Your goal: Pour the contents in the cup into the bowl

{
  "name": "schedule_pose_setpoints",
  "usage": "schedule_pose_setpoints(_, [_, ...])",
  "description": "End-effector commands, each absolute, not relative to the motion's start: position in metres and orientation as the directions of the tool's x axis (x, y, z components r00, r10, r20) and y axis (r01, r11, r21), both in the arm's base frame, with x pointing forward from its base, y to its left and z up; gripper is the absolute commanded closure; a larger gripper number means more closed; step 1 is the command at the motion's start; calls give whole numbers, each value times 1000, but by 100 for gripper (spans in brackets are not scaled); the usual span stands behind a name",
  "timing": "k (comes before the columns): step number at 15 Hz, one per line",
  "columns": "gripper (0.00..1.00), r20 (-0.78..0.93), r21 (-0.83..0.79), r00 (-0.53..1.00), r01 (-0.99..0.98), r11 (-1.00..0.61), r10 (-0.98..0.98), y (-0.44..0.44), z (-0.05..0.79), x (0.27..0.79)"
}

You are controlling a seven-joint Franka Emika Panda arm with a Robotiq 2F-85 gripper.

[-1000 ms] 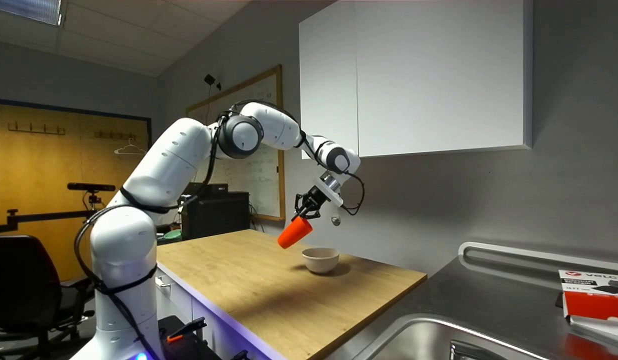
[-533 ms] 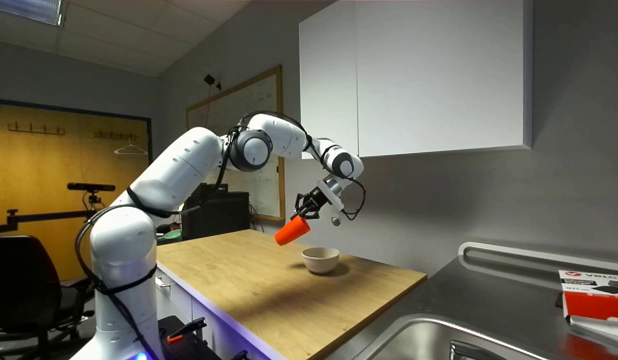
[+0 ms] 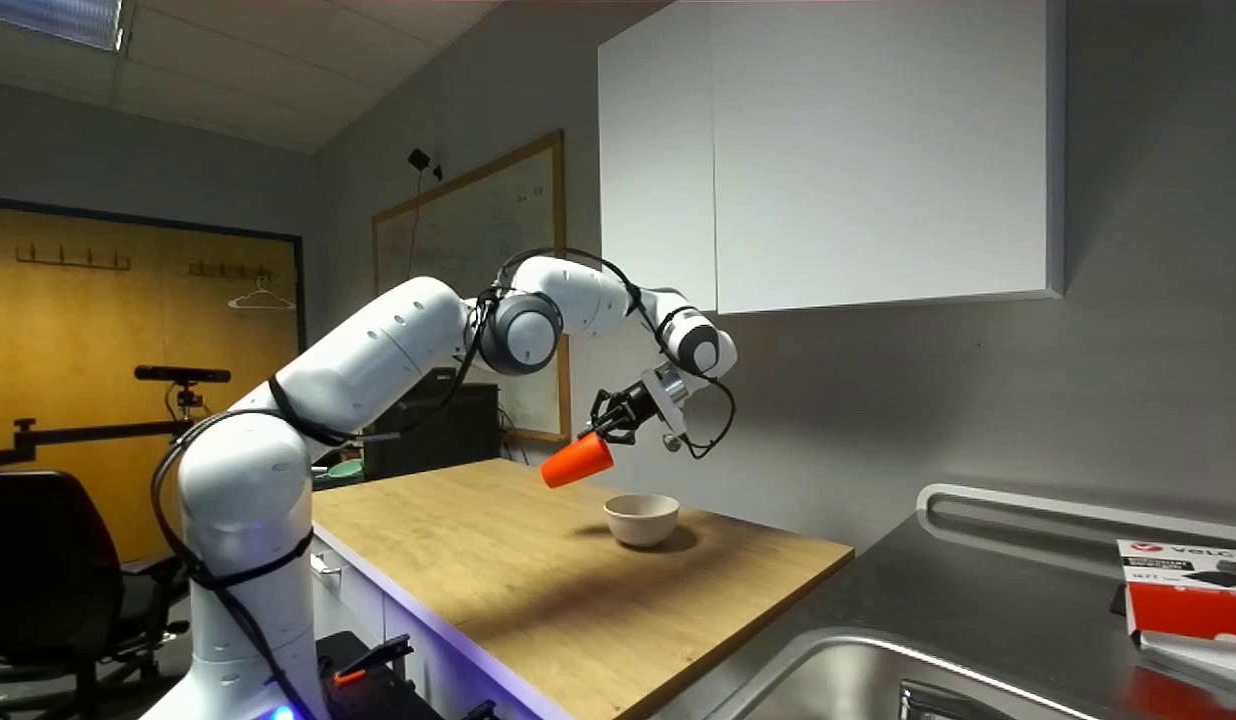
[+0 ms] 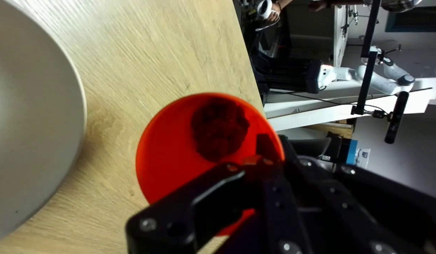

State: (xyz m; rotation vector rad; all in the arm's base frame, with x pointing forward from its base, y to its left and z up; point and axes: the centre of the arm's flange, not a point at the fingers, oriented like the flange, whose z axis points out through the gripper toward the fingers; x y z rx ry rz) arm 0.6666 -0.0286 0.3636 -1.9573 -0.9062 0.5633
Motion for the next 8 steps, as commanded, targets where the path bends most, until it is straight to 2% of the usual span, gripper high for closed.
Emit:
schedule_pose_setpoints(1, [95, -34, -887, 652, 329, -322, 758, -44, 370, 700])
schedule_pose_setpoints(8, [95, -25, -943, 704, 220, -251, 709, -73, 352, 714])
